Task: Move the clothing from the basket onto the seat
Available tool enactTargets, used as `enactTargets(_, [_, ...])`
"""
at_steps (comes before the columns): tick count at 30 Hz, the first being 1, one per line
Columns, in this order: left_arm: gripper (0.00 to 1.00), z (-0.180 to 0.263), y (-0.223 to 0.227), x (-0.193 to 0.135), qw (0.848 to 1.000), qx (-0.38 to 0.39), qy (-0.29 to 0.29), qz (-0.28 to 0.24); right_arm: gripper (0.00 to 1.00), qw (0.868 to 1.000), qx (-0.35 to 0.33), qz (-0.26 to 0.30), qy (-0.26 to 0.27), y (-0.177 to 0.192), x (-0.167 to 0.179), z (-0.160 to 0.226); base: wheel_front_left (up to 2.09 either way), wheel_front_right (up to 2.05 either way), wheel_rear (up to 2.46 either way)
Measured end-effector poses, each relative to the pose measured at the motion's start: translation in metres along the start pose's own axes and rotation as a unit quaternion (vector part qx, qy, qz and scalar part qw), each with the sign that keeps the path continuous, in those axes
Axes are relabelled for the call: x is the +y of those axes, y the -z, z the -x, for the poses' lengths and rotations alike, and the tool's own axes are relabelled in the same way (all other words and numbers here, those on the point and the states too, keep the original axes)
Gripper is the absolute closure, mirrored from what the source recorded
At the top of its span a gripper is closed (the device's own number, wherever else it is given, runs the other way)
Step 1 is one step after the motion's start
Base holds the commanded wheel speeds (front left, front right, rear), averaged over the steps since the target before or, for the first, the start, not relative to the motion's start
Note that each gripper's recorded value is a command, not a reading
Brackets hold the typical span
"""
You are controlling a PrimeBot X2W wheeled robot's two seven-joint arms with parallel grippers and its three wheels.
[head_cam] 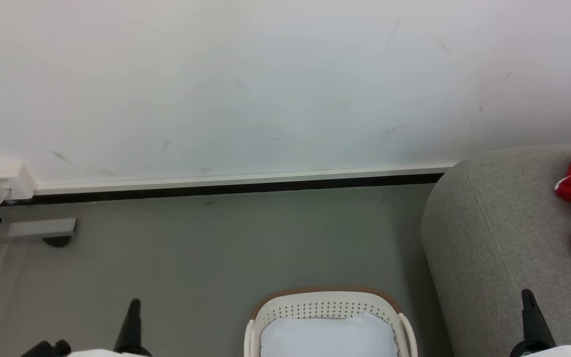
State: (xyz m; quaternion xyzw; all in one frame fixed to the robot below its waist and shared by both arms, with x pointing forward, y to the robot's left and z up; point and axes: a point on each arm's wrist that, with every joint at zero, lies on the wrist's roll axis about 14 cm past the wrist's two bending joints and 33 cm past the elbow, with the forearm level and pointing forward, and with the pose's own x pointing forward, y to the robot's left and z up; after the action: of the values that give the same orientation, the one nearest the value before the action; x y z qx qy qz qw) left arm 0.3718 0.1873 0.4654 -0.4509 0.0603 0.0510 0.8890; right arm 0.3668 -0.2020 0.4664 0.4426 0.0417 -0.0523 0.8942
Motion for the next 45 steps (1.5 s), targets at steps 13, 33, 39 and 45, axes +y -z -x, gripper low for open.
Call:
enactTargets(13, [1.0, -0.004, -0.006, -0.005, 0.997, 0.001, 0.009, 0.074, 1.0, 0.997, 0.001, -0.073, -0.007, -0.004, 0.005, -0.003, 0.0, 0.0, 0.0])
enactTargets(33, [1.0, -0.007, -0.015, -0.013, 0.985, 0.0, 0.03, 0.168, 1.0, 0.985, 0.002, -0.172, -0.022, -0.01, 0.014, -0.009, 0.0, 0.0, 0.0])
enactTargets(39, [1.0, -0.008, -0.017, -0.016, 0.981, 0.001, 0.037, 0.19, 1.0, 0.98, 0.003, -0.197, -0.03, -0.012, 0.019, -0.01, 0.0, 0.0, 0.0])
enactTargets(45, [1.0, -0.009, -0.02, -0.017, 0.975, 0.0, 0.042, 0.216, 1.0, 0.975, 0.003, -0.22, -0.036, -0.014, 0.022, -0.012, 0.0, 0.0, 0.0])
